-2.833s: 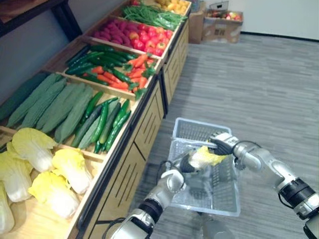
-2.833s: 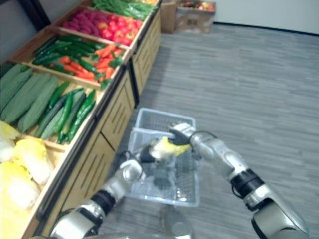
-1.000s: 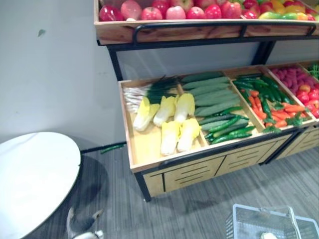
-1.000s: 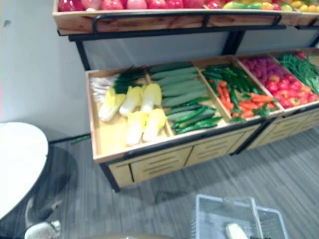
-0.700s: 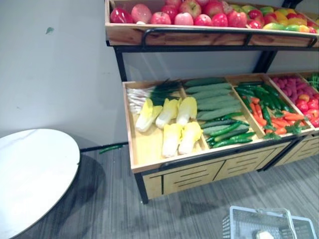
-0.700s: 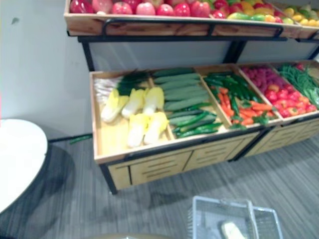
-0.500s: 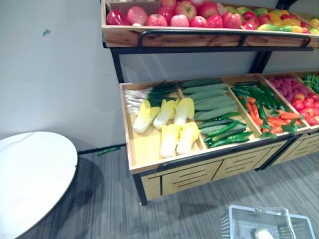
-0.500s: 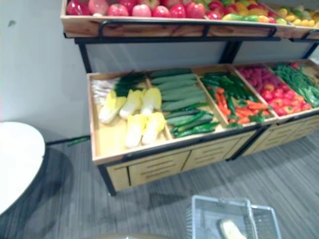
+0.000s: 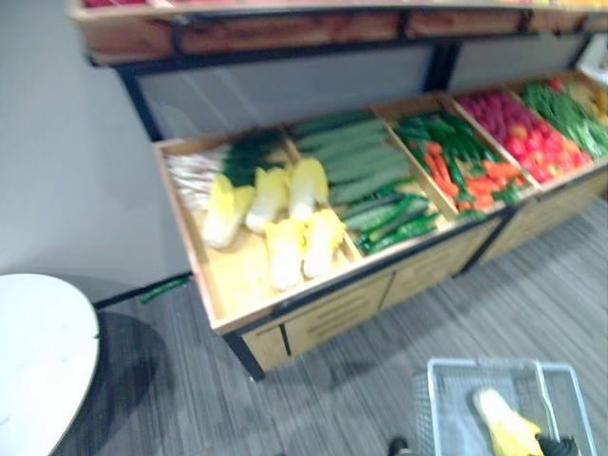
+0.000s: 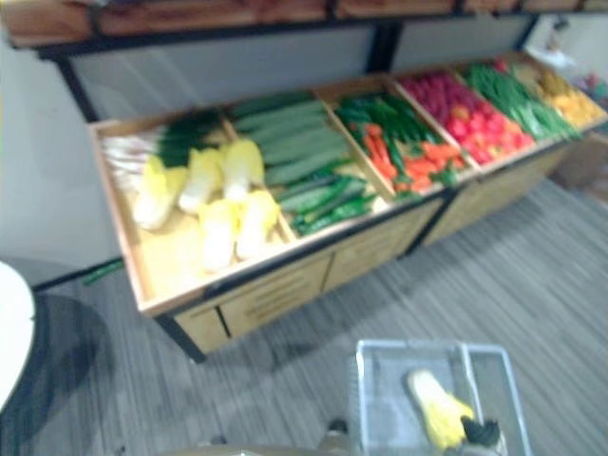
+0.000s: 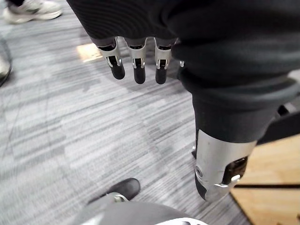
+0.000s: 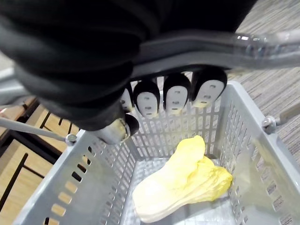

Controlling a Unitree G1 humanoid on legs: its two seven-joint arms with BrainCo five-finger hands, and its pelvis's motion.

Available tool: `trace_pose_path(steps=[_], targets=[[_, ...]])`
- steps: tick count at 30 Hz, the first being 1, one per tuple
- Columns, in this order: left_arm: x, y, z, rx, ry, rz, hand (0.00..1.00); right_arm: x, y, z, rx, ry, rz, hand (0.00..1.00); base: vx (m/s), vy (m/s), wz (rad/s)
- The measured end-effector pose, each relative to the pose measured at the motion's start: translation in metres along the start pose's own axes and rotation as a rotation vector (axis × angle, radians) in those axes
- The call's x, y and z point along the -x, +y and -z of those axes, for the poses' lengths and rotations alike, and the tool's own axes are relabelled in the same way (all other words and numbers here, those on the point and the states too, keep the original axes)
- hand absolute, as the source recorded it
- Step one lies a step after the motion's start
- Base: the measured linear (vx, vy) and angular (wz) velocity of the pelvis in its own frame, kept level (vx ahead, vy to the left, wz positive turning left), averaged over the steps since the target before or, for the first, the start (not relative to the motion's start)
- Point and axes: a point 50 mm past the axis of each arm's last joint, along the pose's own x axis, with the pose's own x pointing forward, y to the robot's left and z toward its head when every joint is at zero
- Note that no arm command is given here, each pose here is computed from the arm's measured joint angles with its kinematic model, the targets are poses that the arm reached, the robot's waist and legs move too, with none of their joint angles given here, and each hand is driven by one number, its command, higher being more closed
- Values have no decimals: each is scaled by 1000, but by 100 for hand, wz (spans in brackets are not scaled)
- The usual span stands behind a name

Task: Pick vegetable in the basket

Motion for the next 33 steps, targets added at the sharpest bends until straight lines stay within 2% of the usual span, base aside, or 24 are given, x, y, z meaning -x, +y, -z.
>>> trace_pose_path(steps=[3, 11, 13, 17, 23, 33], targets=[[-2, 2, -5, -22, -20, -7, 0, -7, 6, -36, 23, -137, -22, 100, -148, 92, -174], [-7, 12, -15, 25, -33, -39, 0, -11, 5, -33, 117, -123, -41, 100, -43, -88, -135], [-2, -4, -16, 53, -26, 13, 0, -12, 12, -36, 103, -114, -61, 100, -178, -284, -174], [-3, -8, -30, 67, -58, 32, 0, -11, 18, -30, 154, -85, -105, 100, 28, -368, -93], [1, -21, -38, 68, -72, 67, 0, -7, 6, -10, 200, -38, -89, 100, -37, -153, -33], [11, -33, -21, -11, -103, 123, 0, -15, 9, -54, 288, -233, -121, 100, -27, 46, -84]])
